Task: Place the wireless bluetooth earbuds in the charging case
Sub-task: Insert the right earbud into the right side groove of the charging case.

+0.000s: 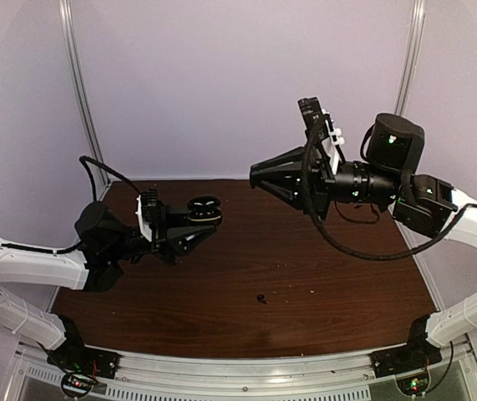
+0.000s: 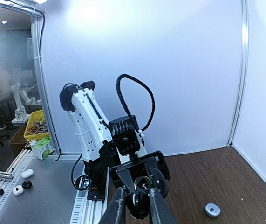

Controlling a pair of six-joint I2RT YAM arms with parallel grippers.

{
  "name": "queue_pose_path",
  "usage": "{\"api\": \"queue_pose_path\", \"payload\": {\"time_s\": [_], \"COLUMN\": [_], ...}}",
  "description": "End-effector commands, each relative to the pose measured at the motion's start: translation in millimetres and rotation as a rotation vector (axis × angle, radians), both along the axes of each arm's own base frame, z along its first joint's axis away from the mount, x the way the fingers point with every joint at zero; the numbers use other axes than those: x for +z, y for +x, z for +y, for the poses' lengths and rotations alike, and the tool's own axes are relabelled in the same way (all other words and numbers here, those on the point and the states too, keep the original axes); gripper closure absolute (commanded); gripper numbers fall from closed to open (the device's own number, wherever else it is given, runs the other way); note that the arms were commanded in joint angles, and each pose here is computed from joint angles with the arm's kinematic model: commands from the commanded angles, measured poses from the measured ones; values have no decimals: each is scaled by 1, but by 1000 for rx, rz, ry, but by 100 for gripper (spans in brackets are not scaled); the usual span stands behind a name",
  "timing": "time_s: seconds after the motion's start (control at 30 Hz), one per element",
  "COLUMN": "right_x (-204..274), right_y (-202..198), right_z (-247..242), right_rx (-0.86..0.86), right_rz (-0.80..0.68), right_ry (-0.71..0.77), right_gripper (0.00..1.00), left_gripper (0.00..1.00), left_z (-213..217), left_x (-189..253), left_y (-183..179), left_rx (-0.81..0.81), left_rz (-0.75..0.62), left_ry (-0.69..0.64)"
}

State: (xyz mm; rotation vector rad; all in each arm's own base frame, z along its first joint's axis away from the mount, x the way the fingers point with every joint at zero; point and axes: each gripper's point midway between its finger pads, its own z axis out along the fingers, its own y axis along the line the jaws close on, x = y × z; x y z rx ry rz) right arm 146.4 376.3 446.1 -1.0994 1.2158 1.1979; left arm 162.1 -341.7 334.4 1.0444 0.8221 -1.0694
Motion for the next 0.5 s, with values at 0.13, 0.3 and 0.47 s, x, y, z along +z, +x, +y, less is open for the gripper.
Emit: {"api": "queue_pose_path", "payload": {"time_s": [0.13, 0.3, 0.47], "right_x": [-4, -12, -17], "right_y": [-23, -22, -16], "right_z": [29, 40, 49], "right_rx": [16, -5, -39], "right_rz": [-95, -106, -106], "right_ry": [-12, -29, -21], "right_gripper": [83, 83, 83], "left_gripper": [100, 100, 100], "left_z": [8, 7, 6], "left_x": [24, 27, 29], "left_y": [-16, -15, -15], "left_rx": [-49, -54, -61], "left_rz": [-114, -97, -78], "left_ry": [-67, -79, -94]}}
